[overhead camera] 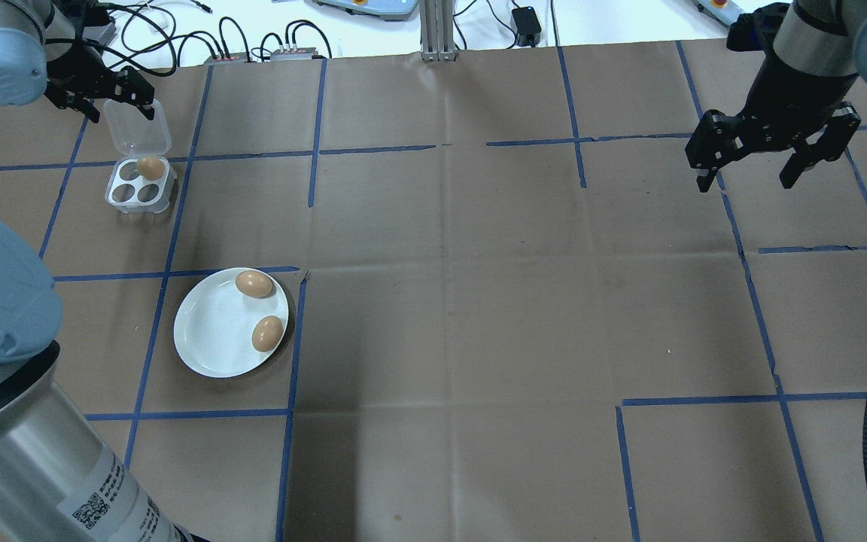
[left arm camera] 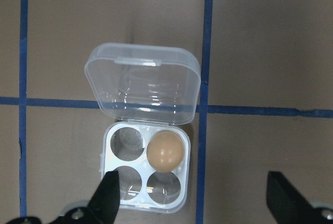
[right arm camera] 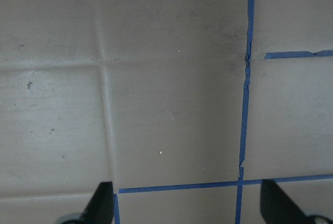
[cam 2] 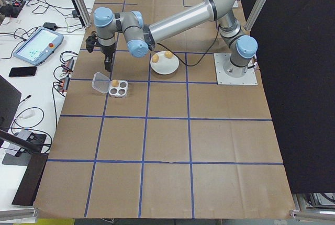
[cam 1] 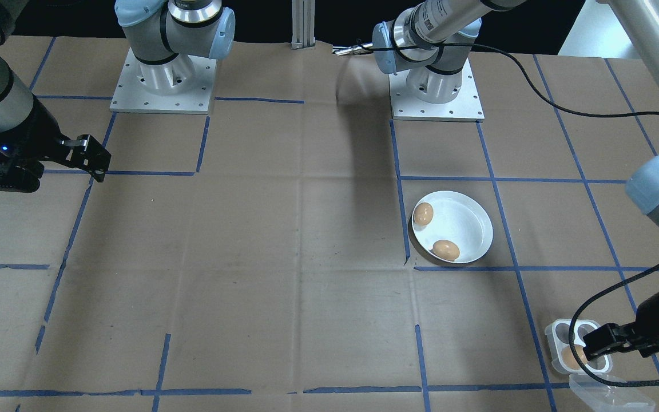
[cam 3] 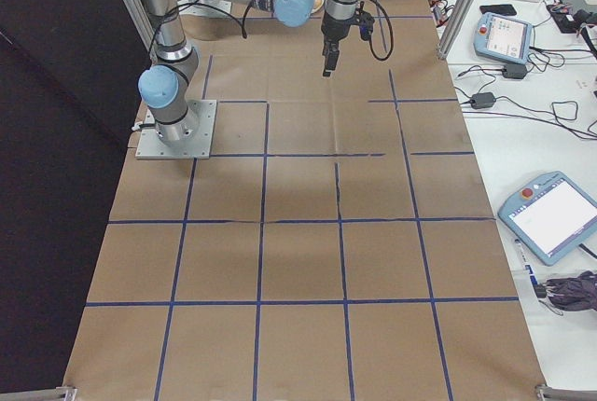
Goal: Place egg on plate
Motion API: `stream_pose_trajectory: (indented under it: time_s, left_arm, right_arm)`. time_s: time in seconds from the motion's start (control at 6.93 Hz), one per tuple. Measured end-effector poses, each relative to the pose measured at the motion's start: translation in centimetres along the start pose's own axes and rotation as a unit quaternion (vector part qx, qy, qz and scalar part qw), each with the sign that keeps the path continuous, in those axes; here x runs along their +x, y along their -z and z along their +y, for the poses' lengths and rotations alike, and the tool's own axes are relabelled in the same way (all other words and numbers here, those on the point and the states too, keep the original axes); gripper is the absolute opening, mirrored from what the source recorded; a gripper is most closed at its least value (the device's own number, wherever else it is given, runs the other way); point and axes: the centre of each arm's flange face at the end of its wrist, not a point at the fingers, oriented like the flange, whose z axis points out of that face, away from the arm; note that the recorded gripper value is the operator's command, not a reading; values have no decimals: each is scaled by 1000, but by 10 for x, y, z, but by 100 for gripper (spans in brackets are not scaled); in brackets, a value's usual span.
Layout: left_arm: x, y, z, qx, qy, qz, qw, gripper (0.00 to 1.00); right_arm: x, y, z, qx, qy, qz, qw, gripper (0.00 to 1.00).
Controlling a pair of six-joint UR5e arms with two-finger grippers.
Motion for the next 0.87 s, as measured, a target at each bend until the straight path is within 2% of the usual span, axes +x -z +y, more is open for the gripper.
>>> stream_pose_trajectory:
  time_s: [0.29, 0.58, 0.87]
  left_arm:
    - [-3, -41, 9, -23, -2, 8, 1000, 99]
    - [-2, -73, 23, -24, -5, 1, 1000, 99]
    - [-14, -82, 30, -26, -8, -3, 1000, 99]
  right_arm:
    - [0, 0, 0, 0, 0, 0, 1000, 100]
    - [0, 0, 0, 0, 0, 0, 1000, 100]
    - [0, 0, 0, 0, 0, 0, 1000, 100]
